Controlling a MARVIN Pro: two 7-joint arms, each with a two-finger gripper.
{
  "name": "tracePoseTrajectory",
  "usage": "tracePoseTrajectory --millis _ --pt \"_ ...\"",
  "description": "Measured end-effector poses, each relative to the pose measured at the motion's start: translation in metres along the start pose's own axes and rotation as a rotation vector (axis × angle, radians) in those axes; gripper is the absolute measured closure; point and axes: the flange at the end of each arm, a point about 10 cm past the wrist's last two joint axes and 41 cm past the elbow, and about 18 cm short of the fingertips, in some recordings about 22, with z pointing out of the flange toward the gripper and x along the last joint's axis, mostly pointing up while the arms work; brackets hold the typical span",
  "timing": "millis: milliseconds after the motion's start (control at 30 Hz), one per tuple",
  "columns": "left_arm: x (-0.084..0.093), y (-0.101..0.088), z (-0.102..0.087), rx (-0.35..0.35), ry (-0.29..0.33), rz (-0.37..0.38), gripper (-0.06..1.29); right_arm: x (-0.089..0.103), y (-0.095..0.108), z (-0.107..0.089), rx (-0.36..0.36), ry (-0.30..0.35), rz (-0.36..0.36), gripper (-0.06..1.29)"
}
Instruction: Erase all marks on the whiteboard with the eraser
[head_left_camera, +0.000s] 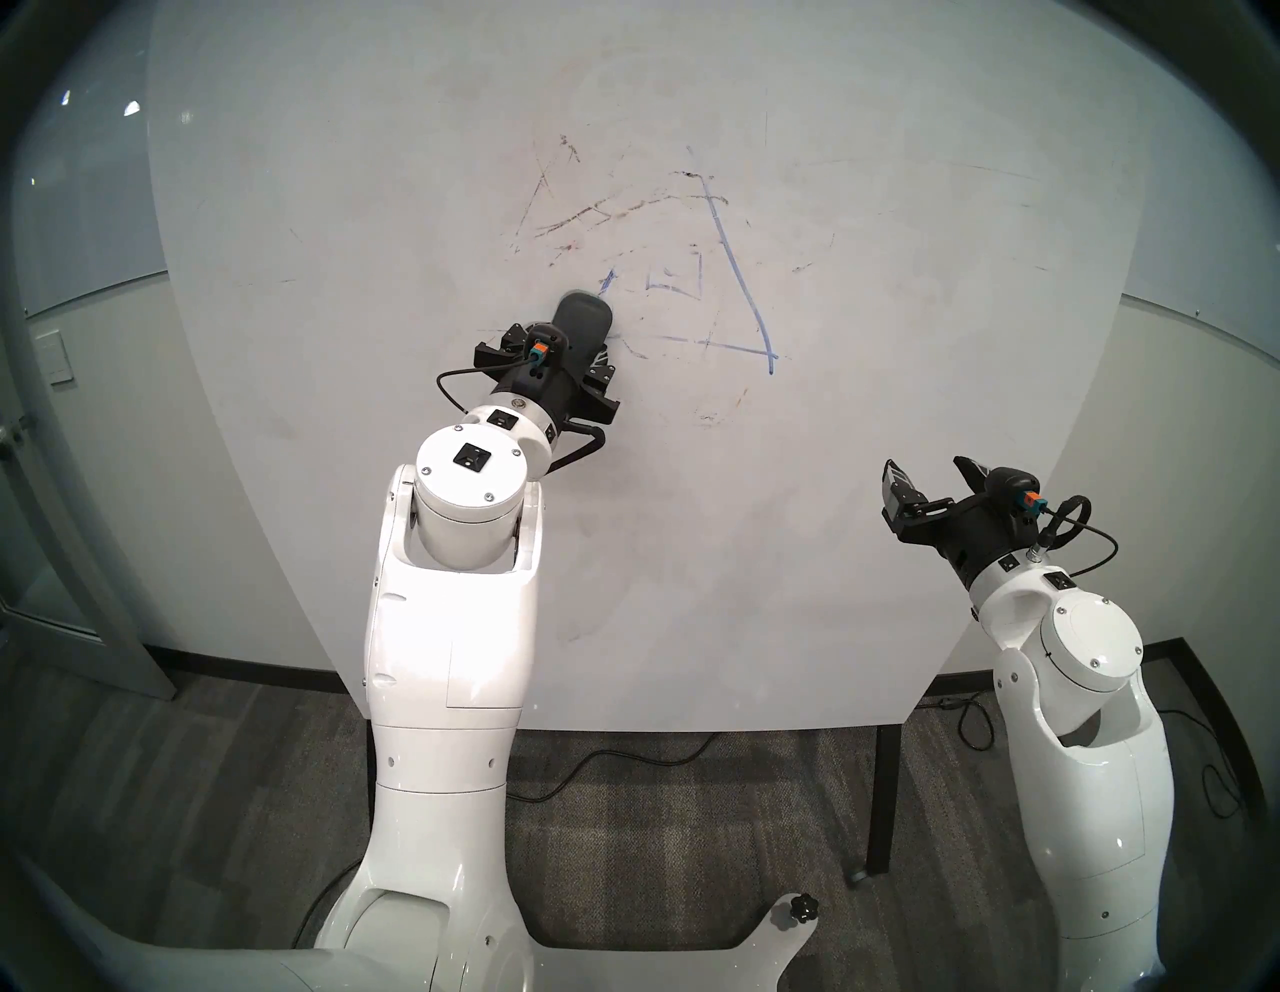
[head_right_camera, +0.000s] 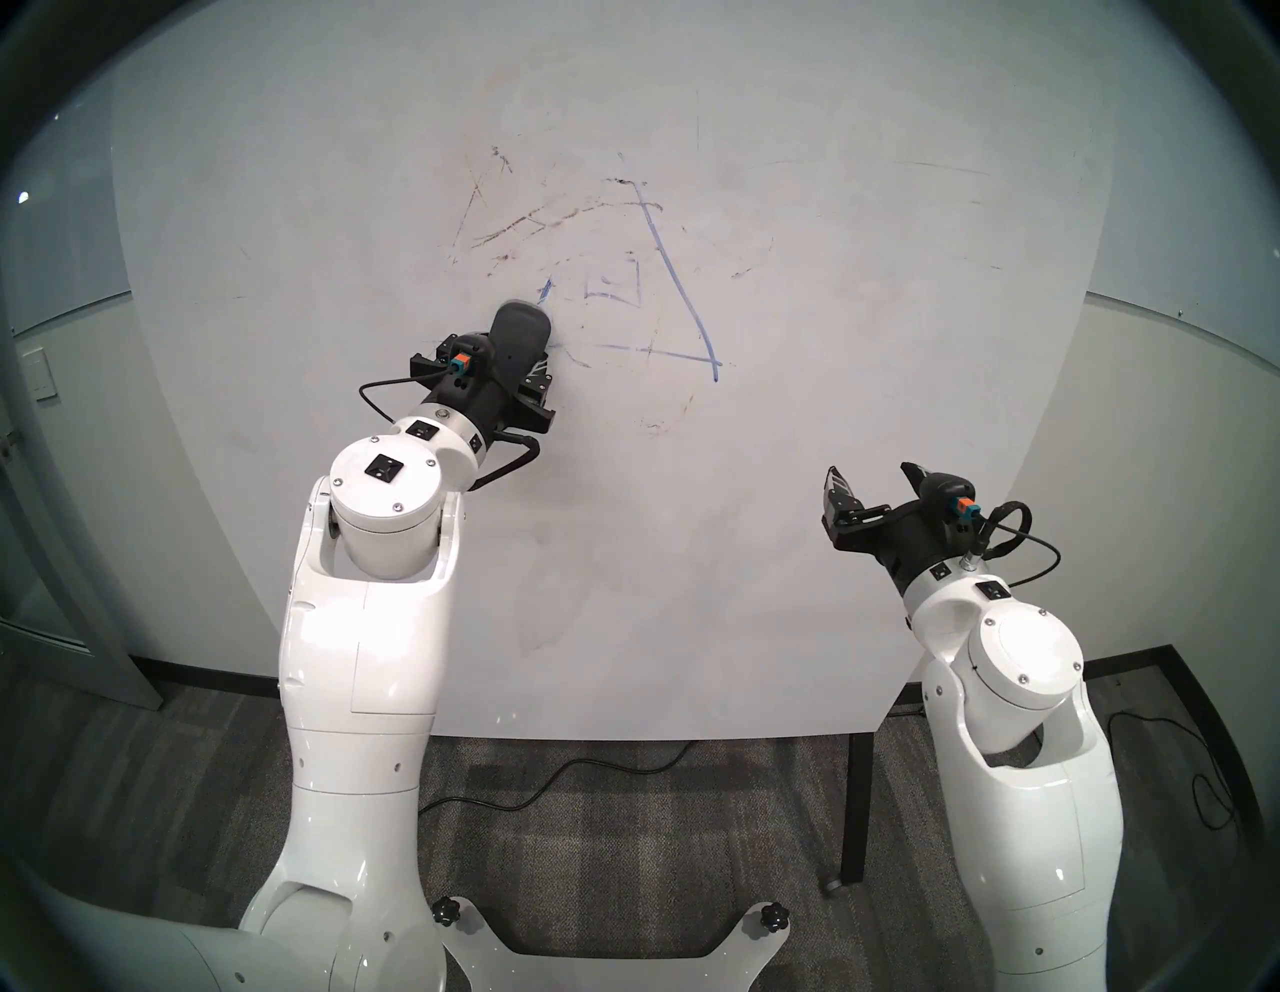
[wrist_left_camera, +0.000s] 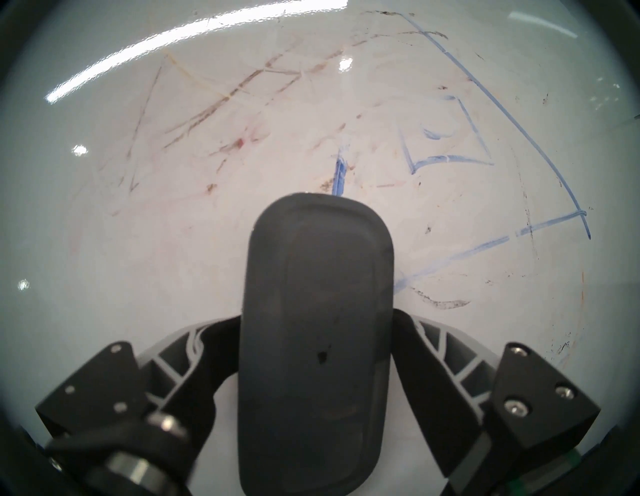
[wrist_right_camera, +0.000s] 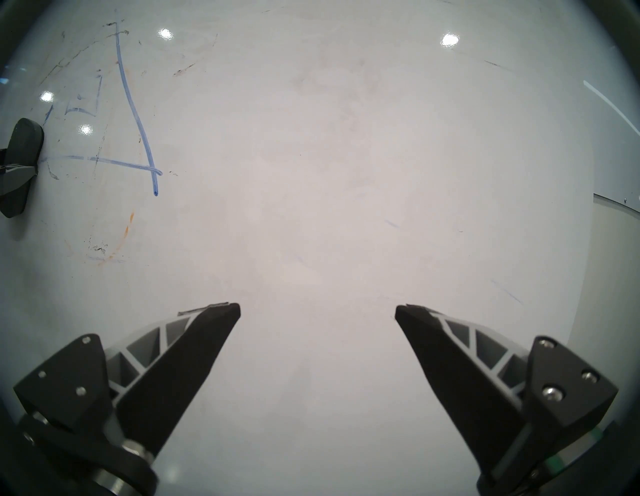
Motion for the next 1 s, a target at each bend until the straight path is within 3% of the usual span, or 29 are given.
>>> tracePoseTrajectory --millis 100,167,367,1000 --pt "0.0014 0.0006 0.0000 0.002 0.002 0.000 0.37 0.0000 0.0000 0.0000 0.000 0.000 0.000 0.00" --pt "0.0024 0.0002 -0.0001 0.006 0.003 0.002 0.26 0.0000 0.0000 0.0000 0.000 0.000 0.000 0.00" --pt "0.0035 0.0003 -0.0001 0.012 0.004 0.004 0.17 0.0000 0.0000 0.0000 0.000 0.000 0.000 0.00" --pt "0.0093 -0.0001 -0.0006 0.032 0.018 0.007 0.13 0.0000 0.0000 0.0000 0.000 0.000 0.000 0.00"
